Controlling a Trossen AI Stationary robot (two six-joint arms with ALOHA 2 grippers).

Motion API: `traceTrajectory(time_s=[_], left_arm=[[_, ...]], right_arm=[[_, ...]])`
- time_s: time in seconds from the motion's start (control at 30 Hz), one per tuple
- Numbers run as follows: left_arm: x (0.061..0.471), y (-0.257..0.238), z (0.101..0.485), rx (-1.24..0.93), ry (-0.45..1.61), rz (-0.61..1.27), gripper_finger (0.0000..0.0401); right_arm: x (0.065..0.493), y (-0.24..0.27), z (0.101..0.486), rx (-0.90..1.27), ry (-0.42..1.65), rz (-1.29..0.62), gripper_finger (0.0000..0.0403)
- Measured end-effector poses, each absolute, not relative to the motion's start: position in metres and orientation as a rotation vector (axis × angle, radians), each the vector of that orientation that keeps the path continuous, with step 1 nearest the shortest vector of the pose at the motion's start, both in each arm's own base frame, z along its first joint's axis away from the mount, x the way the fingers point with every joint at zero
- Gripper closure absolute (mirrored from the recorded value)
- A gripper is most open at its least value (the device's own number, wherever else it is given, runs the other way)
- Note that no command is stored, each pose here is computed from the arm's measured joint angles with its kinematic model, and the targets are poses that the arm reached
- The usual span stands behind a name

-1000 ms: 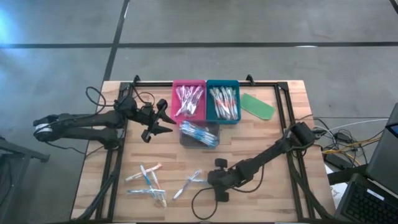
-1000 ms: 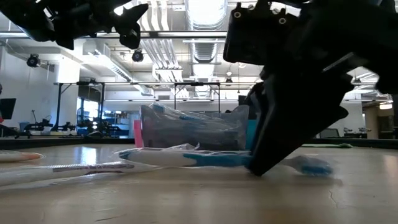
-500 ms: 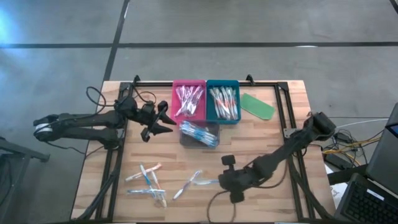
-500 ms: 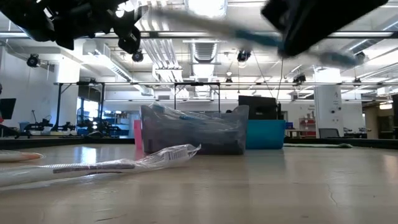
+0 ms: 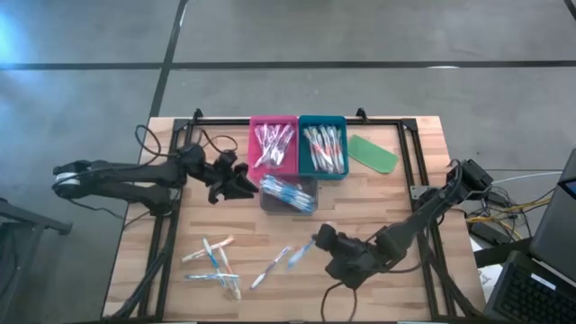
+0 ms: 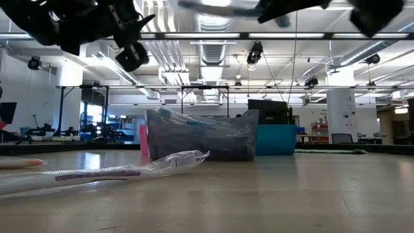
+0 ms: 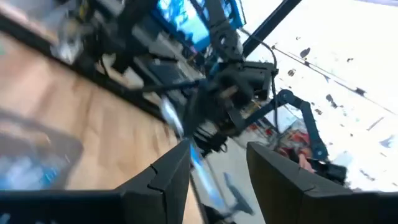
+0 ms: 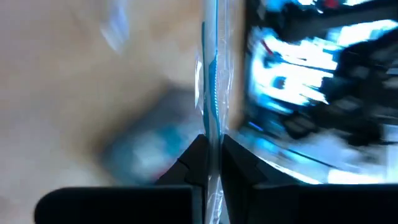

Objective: Pick & Place Toothbrushes
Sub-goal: Put the blue toothbrush into the transparent gray bin

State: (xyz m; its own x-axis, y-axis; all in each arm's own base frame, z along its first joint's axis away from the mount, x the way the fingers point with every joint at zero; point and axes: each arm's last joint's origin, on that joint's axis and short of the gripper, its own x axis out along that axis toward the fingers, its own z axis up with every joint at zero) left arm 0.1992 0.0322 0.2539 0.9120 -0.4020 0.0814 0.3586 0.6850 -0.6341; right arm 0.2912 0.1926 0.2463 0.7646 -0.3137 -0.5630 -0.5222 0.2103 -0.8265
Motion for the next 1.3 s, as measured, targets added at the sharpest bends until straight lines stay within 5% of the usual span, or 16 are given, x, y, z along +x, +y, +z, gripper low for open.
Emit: traceTrajectory(time_s=[0.23,1.3], left_arm=[[0.219,0.016,0.231,-0.881,0.230,-0.446,0.0238],[0.331,-0.036,0.222,-0.981,0.464,-0.625,0.0238]], right_arm=[[0.300,0.193,0.253,-1.790,0.821,-0.034,0.0382],[0.308,0.199,0.272,-1.905,0.787,-0.017,0.0388]])
